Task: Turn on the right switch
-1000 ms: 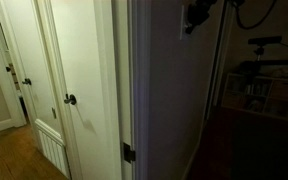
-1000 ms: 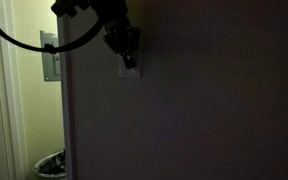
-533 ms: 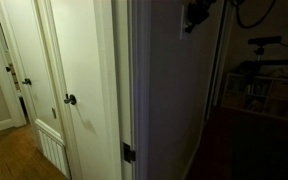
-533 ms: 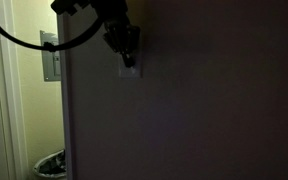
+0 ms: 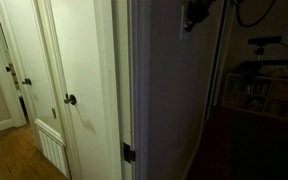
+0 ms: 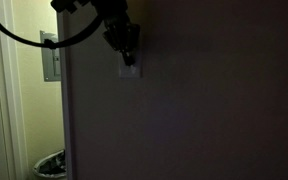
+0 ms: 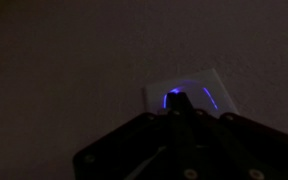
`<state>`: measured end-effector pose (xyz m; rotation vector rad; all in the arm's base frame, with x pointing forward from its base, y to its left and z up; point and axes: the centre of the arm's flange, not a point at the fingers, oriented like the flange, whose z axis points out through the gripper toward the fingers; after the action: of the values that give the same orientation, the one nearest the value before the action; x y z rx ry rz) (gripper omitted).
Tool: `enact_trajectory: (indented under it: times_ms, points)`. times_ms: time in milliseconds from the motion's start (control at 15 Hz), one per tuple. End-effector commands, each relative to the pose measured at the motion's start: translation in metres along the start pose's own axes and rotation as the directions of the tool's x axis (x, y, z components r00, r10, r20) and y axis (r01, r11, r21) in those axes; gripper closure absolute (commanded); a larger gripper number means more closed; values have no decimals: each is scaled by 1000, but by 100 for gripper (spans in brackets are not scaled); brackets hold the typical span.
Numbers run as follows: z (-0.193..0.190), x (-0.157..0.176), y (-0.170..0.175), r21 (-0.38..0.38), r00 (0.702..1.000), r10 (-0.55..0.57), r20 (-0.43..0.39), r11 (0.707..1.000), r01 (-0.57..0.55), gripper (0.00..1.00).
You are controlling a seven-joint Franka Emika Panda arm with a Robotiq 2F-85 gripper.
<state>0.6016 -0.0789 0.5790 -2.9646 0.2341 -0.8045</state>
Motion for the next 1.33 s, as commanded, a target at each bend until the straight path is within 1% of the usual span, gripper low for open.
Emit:
enact_trajectory:
  times_ms: [0,467,600,733,867,1000,1133,1267]
  points:
    - [-30,12,-11,23,999,-4,-48,1000,5,95]
    - [-47,19,-12,23,998,-5,-68,1000,6,95]
    - [-44,17,-10,11,998,-5,-55,1000,6,95]
    - [-40,13,-4,-3,1000,-4,-22,1000,4,95]
    - [-38,6,2,-5,999,-6,41,1000,6,95]
    - [-37,-2,7,4,992,-1,127,1000,0,95]
    - [-33,-15,13,12,975,3,223,1000,-6,95]
    - [-30,-31,18,14,954,10,300,1000,-15,95]
